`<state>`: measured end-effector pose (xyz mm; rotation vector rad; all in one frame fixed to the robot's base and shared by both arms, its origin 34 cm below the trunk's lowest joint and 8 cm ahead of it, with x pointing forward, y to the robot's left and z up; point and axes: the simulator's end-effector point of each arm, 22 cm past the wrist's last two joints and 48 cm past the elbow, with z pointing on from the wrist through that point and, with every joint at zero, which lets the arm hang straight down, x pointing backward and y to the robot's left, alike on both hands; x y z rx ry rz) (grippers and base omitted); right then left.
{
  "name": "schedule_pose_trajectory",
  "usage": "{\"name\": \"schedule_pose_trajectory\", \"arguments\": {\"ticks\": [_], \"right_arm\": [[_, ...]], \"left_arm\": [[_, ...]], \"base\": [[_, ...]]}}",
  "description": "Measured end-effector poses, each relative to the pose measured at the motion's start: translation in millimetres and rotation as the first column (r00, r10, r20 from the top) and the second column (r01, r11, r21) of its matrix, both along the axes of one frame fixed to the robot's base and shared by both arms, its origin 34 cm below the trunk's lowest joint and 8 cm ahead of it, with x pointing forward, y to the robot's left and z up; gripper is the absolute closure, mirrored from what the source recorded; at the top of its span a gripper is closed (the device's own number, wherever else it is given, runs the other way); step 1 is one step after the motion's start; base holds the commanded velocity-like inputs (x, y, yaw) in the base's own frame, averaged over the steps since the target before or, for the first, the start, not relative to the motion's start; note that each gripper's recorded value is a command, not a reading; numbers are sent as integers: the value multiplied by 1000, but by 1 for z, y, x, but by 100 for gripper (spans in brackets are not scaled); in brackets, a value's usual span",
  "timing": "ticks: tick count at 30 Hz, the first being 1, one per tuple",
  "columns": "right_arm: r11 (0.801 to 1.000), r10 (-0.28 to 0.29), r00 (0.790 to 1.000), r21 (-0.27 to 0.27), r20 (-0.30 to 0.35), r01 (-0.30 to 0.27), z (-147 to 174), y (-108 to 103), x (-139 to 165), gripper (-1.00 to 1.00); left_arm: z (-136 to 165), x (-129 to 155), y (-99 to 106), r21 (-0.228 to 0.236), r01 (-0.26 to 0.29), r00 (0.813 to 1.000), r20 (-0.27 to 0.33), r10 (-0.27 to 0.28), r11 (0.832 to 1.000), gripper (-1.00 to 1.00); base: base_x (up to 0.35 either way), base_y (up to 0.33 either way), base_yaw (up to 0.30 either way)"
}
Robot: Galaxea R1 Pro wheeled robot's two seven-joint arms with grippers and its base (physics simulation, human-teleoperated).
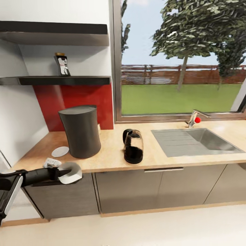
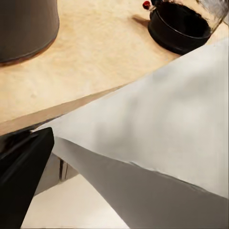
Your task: Set up a coffee station on the kitchen countertop: keep the coffee maker on the countertop, move the bottle of coffee from the kitchen shelf to the counter next to the coffee maker, place a paper coffee filter on top of the coffee maker, put the saucer next to the coffee maker with the coffee cup on the saucer, and place the electric kettle next to the coffee maker.
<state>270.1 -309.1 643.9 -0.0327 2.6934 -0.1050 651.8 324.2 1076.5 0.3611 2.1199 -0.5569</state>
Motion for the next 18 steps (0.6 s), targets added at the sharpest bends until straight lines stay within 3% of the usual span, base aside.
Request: {"name": "schedule_pose_trajectory", "arguments": {"ticks": [12,18], "right_arm": [[1000,0,1000,-1,0,0,0,0,0,-100],[1000,0,1000,-1,2,0,0,-1,0,-100]], "left_arm": [[8,2,14,-15,-36,999,17,36,999,100],[10,2,18,-18,-46,999,20,46,999,100]], "base": [[-20,291,277],[219,260,65]]}}
